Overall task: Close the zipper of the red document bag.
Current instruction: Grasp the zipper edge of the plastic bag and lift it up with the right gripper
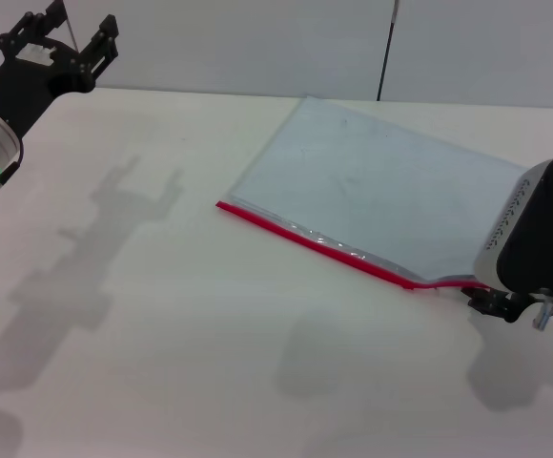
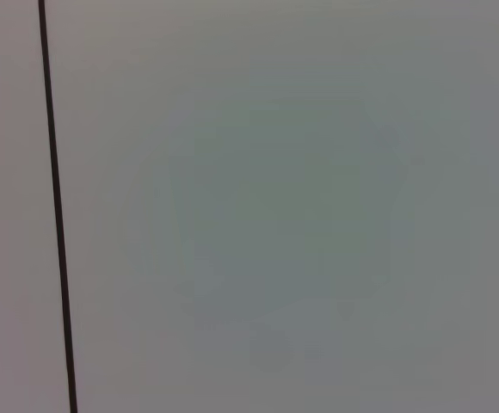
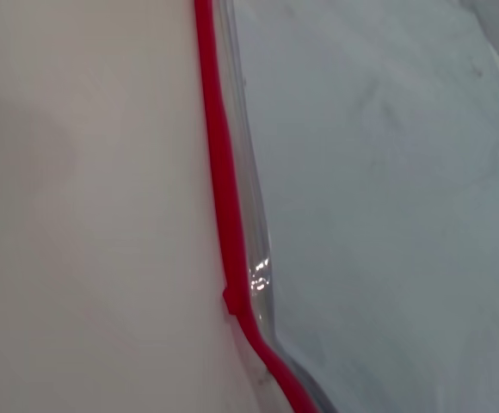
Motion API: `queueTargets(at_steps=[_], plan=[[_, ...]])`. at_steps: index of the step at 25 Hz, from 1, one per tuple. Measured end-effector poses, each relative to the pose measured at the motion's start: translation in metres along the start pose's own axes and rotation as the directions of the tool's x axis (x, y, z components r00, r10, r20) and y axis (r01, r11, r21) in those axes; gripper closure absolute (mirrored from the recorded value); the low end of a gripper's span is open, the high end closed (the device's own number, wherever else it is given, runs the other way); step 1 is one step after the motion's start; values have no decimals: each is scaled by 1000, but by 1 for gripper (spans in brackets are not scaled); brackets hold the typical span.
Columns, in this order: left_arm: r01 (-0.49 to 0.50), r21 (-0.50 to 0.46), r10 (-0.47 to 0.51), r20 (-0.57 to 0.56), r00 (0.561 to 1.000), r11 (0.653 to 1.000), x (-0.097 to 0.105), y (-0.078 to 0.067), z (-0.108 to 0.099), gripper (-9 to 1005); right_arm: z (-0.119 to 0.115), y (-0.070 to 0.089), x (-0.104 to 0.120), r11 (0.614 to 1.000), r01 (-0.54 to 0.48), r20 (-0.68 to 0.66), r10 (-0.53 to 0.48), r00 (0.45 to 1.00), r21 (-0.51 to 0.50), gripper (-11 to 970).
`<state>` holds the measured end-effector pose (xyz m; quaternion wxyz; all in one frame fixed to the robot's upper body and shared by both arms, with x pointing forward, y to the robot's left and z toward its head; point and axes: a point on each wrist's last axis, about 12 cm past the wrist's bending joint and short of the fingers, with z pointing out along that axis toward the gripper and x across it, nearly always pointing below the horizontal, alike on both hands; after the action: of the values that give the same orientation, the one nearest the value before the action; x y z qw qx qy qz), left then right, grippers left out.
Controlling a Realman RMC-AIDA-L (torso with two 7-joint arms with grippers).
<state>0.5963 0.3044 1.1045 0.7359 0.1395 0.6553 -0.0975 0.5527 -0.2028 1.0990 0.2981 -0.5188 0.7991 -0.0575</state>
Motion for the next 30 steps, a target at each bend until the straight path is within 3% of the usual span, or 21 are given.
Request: queueTargets(at_steps=[22,30], plan=[[4,8,-4,10,1000,1000,-1,-2,0,330,10,-4,-5,1000,17,-8,-17,1000,-1,383],[7,11,-7,9,1000,1000,-1,-3,1,332,15,-5,-6,1000,-7,-28,6,1000,-19,458]])
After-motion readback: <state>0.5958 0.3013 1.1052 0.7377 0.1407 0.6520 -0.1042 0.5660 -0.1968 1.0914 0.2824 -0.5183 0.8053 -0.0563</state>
